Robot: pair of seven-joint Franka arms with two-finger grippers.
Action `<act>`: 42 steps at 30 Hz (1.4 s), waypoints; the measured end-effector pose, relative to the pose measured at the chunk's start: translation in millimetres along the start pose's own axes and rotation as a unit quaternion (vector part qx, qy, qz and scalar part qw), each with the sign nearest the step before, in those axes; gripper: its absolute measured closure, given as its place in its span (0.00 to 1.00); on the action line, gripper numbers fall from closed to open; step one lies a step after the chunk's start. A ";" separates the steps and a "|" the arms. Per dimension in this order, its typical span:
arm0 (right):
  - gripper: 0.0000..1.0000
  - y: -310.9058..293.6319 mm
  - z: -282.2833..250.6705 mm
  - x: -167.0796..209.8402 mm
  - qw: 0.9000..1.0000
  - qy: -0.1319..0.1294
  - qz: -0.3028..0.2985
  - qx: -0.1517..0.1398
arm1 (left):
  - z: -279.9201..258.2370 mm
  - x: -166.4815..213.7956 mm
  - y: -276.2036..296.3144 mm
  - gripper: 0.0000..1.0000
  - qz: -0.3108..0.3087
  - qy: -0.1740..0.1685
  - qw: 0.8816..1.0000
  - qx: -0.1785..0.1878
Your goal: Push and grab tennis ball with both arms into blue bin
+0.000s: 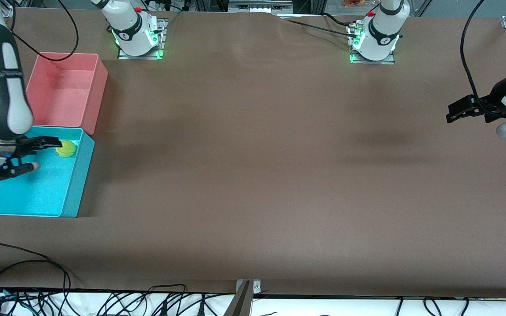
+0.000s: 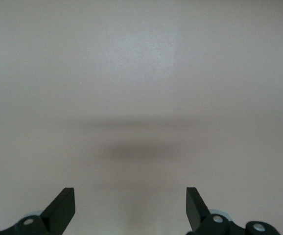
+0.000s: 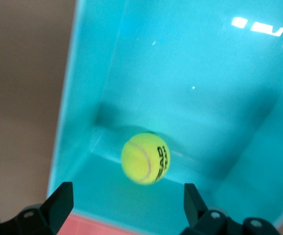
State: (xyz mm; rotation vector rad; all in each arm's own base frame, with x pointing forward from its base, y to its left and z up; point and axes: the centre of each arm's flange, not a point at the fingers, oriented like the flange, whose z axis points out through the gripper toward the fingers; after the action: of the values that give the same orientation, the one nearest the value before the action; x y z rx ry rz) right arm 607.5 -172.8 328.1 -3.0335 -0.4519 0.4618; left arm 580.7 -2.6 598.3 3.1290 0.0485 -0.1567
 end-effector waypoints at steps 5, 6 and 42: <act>0.00 -9.3 -79.0 -7.1 1.000 -0.005 -0.004 0.004 | 0.0 0.0 0.0 0.00 0.000 0.000 1.000 0.000; 0.00 -11.4 -92.2 -8.9 1.000 -0.003 -0.004 0.003 | 0.0 0.0 0.0 0.00 0.000 0.000 1.000 0.000; 0.00 -134.6 -227.1 -6.3 0.992 0.118 -0.006 -0.047 | 0.2 0.0 0.4 0.00 0.000 0.000 1.000 0.000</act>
State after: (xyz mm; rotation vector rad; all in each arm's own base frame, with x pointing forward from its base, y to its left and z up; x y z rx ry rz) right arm 631.7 -44.9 557.8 -3.1188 -0.4886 0.0801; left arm 580.7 -3.0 598.1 3.1289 0.0474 -0.1575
